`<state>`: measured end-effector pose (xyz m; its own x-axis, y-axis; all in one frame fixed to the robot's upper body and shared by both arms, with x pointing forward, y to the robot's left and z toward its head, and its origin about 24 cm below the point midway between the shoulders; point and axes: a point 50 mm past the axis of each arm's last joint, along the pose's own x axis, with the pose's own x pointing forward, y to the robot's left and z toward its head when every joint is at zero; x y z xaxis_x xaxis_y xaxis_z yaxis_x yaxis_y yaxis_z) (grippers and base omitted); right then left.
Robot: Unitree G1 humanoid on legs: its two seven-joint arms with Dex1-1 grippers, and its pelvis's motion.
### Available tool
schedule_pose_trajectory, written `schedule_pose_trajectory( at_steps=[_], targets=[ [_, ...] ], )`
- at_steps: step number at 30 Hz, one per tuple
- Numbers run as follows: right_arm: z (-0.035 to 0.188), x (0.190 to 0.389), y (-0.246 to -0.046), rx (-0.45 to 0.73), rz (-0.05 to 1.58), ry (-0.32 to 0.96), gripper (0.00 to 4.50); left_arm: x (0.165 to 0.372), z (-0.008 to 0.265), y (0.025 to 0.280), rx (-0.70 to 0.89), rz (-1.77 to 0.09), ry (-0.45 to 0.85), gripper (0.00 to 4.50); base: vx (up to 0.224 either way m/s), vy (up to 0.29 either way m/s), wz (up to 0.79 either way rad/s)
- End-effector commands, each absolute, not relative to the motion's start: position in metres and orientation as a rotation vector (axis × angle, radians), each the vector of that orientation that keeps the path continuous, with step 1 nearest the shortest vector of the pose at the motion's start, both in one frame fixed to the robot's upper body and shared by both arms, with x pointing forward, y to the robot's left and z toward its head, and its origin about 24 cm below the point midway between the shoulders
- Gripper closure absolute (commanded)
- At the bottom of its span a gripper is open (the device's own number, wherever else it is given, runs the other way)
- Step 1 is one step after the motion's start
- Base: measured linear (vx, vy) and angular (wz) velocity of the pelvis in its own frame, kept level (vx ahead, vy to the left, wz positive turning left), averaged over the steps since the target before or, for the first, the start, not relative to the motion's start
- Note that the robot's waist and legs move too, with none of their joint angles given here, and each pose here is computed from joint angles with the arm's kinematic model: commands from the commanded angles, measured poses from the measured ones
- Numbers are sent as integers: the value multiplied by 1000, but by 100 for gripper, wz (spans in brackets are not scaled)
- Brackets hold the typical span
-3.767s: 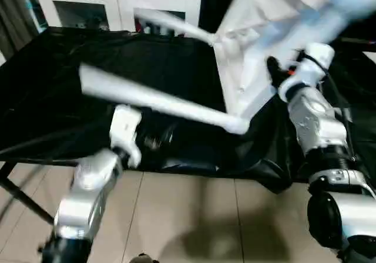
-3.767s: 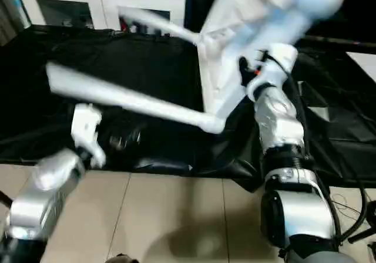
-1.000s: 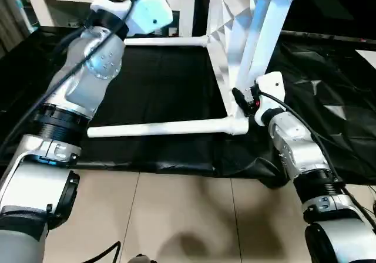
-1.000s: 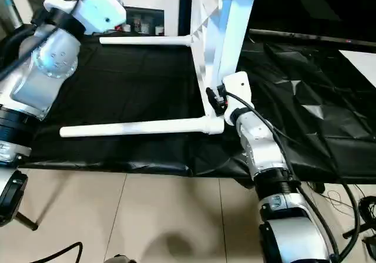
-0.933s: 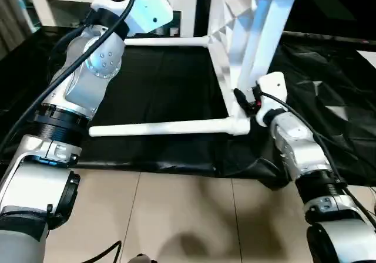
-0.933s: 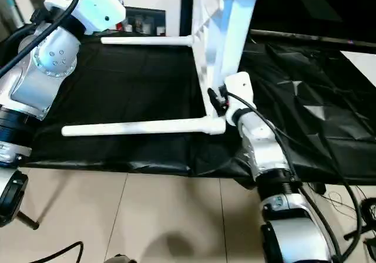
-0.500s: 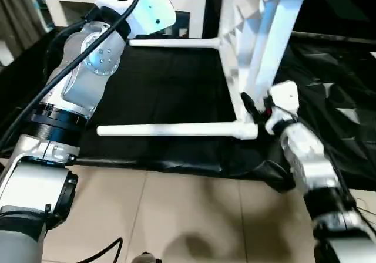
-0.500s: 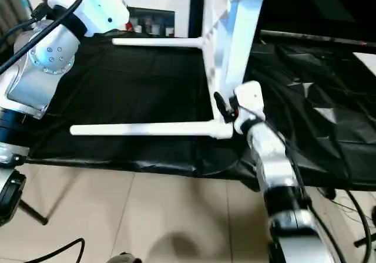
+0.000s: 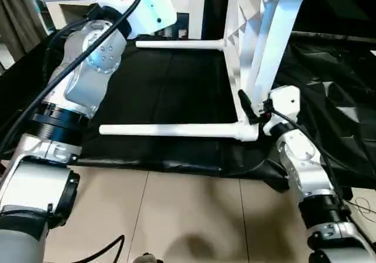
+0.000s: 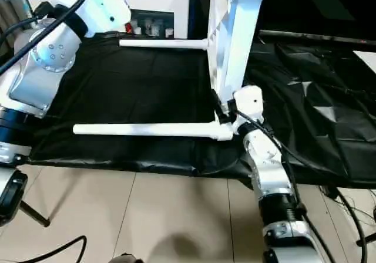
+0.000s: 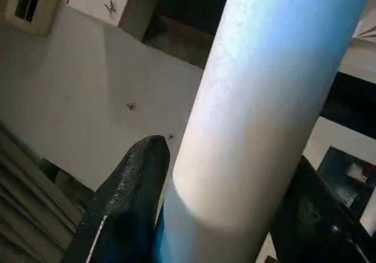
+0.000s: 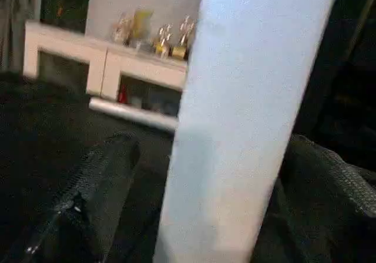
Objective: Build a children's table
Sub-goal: Flip table
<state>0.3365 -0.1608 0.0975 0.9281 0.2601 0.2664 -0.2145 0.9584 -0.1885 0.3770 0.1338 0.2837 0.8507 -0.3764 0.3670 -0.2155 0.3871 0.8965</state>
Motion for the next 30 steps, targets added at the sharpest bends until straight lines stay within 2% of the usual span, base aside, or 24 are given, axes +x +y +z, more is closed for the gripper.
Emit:
schedule_pose_trajectory(
  at_steps=[1,6,12,15,17,19,23,25,26,30],
  targets=[
    [116,326,-153,-154,277,-464,58,385,256,122,1140,-206,-459,226,0,0,0],
    [117,309,-154,-130,286,-548,58,386,254,122,1130,-206,-422,226,0,0,0],
    [116,300,-159,-110,290,-570,58,387,252,123,1121,-215,-393,226,0,0,0],
    [105,294,-155,-88,427,-484,58,386,251,124,1078,-223,-371,226,0,0,0],
    [91,289,-151,-86,555,-372,58,388,250,126,1006,-228,-334,226,0,0,0],
    [83,288,-151,-61,587,-305,58,389,251,128,935,-216,-317,226,0,0,0],
    [73,291,-153,-49,595,-197,58,392,251,132,837,-184,-269,226,0,0,0],
    [59,293,-156,-46,585,-63,58,394,253,136,717,-158,-227,226,0,0,0],
    [54,293,-157,-34,579,-6,58,394,254,137,663,-151,-211,226,0,0,0],
    [46,295,-159,60,534,86,58,395,260,139,544,-129,-204,225,0,0,0]
  ],
)
